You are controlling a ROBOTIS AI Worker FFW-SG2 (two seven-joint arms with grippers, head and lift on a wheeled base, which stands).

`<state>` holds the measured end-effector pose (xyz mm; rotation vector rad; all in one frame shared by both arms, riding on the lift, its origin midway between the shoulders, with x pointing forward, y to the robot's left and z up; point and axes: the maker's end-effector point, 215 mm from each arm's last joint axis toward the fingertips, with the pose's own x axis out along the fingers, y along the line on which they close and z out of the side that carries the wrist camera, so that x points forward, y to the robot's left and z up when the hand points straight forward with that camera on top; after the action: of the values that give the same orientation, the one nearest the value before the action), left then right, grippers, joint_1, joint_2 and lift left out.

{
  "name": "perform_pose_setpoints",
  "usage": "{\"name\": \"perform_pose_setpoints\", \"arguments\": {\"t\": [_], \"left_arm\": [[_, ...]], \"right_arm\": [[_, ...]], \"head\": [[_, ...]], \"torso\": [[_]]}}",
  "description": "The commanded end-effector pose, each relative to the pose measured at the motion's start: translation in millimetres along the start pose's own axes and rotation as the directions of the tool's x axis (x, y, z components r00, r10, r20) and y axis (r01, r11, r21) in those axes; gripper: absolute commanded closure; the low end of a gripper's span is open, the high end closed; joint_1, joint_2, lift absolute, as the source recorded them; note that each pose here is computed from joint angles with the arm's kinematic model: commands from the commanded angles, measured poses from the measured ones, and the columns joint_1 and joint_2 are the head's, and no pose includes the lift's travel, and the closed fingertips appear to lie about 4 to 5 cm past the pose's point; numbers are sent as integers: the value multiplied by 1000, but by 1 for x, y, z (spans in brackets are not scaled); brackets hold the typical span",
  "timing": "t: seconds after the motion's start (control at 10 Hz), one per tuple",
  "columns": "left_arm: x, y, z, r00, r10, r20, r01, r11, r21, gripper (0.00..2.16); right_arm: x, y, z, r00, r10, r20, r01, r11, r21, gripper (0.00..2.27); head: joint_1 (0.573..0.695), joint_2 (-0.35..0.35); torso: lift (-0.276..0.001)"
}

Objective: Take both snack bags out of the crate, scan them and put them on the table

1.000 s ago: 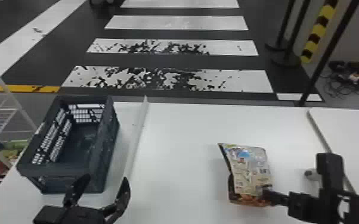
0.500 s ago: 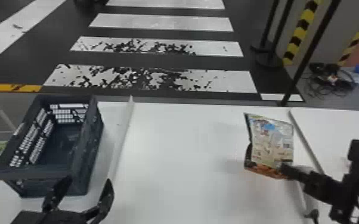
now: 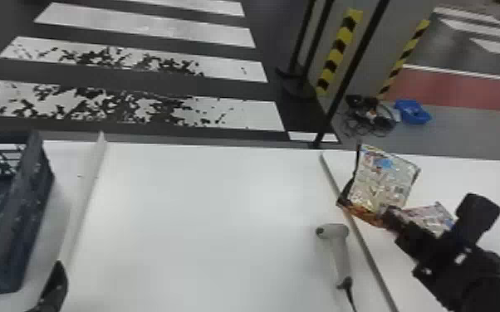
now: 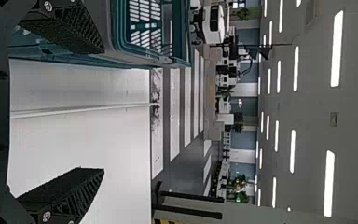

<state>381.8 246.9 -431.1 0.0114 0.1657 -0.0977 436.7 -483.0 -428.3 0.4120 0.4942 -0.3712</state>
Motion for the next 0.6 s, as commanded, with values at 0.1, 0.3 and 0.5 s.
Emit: {"name": "perform_pose_setpoints", "arguments": {"t": [0.1,0.3,0.5], "left_arm": [[-1,0,-1,1000,1,-1,-1,1000,-1,97],[0,0,-1,1000,3,-1,-3,1000,-3,97],[0,-1,-2,1000,2,-5,-2,1000,-2,97]], "right_arm": [[8,-57,32,978,-151,144,143,988,59,2260],[10,-103,33,947,-271,171,257,961,100,2263],[10,-140,30,921,-352,168,331,933,141,2260]], "head": [[695,-346],[695,-350],[695,-350]], "torso": [[-92],[-92],[-92]]}}
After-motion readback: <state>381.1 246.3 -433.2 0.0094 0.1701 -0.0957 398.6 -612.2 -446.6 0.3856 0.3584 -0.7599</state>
